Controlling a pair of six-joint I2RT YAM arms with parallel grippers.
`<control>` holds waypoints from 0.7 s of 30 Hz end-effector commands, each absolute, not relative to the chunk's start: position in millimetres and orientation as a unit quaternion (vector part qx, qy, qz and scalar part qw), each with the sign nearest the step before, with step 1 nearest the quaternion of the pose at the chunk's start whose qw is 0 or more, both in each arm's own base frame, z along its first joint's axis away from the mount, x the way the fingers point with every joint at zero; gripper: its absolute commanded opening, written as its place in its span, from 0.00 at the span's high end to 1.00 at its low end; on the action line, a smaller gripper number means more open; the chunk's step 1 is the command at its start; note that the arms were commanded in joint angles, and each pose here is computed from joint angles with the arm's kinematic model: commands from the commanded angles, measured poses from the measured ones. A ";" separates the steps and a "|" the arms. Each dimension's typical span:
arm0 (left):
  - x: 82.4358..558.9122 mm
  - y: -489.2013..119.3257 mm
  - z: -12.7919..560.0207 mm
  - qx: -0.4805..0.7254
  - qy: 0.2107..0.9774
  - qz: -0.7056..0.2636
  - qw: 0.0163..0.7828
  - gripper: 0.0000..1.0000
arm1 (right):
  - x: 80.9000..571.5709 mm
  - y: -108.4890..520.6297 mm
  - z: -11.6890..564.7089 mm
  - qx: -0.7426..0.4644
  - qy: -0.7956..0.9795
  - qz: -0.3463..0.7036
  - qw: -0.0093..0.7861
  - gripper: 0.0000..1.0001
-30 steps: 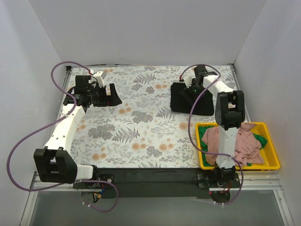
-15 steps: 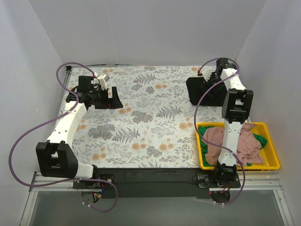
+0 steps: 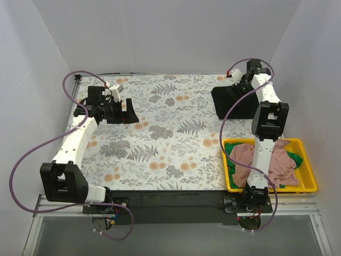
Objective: Fold and stack the t-shirts
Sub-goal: Neatly place the folded tshirt to the corner
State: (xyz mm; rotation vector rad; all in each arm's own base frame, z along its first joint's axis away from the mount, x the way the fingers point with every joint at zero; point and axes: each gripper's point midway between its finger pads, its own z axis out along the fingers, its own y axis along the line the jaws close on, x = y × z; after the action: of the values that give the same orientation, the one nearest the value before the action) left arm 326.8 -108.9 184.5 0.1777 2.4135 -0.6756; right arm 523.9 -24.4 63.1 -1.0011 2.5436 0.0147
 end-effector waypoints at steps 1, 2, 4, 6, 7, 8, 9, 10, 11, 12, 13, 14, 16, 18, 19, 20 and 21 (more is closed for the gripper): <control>324.0 -110.6 213.5 0.078 0.896 -0.265 0.347 0.11 | 524.0 -0.7 167.8 -0.305 0.902 -0.009 0.307 0.02; 323.7 -110.7 215.7 0.078 0.895 -0.265 0.350 0.10 | 517.8 -0.6 167.7 -0.296 0.906 -0.012 0.301 0.02; 322.1 -110.3 217.5 0.077 0.893 -0.264 0.355 0.11 | 501.2 1.3 162.8 -0.271 0.919 -0.011 0.285 0.02; 321.3 -108.6 221.1 0.073 0.892 -0.261 0.363 0.10 | 489.1 0.5 156.6 -0.250 0.930 -0.007 0.271 0.02; 321.4 -107.6 221.6 0.070 0.892 -0.258 0.365 0.11 | 482.3 14.5 155.2 -0.241 0.933 0.001 0.266 0.02; 321.8 -106.7 223.5 0.068 0.891 -0.255 0.369 0.11 | 472.8 16.3 143.4 -0.233 0.941 0.006 0.247 0.02; 321.7 -105.7 223.9 0.064 0.892 -0.253 0.370 0.11 | 467.7 18.7 138.1 -0.226 0.945 0.008 0.239 0.02; 322.5 -103.7 223.3 0.061 0.893 -0.247 0.371 0.11 | 462.4 25.4 135.8 -0.216 0.948 0.014 0.234 0.02; 322.6 -102.1 225.8 0.059 0.892 -0.244 0.376 0.11 | 452.9 27.0 124.1 -0.211 0.953 0.014 0.215 0.02; 322.5 -101.1 226.1 0.057 0.893 -0.241 0.377 0.11 | 448.2 28.5 119.4 -0.205 0.957 0.013 0.207 0.02; 321.7 -100.7 226.5 0.058 0.893 -0.240 0.377 0.10 | 444.3 32.1 115.7 -0.204 0.958 0.012 0.202 0.02; 321.0 -100.9 227.3 0.058 0.892 -0.241 0.378 0.11 | 436.0 33.4 103.0 -0.191 0.963 0.013 0.188 0.02; 318.8 -101.3 228.2 0.062 0.891 -0.242 0.379 0.11 | 434.7 37.6 95.4 -0.183 0.964 0.016 0.194 0.02; 318.8 -101.3 228.2 0.062 0.891 -0.242 0.379 0.11 | 427.5 31.5 81.7 -0.166 0.969 -0.004 0.183 0.02; 318.9 -101.3 227.8 0.062 0.891 -0.242 0.379 0.11 | 428.1 32.5 79.6 -0.162 0.969 -0.006 0.187 0.02; 319.1 -101.6 227.0 0.062 0.891 -0.243 0.378 0.11 | 431.8 32.5 77.3 -0.158 0.968 -0.009 0.194 0.02; 319.8 -102.1 228.0 0.063 0.891 -0.244 0.378 0.11 | 429.0 32.1 70.3 -0.155 0.970 -0.011 0.189 0.02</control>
State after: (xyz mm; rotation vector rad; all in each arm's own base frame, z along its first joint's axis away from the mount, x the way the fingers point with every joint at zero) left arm 321.8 -104.5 213.9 0.1573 2.3233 -0.6345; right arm 409.7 34.9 64.1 -0.5574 2.8035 0.0294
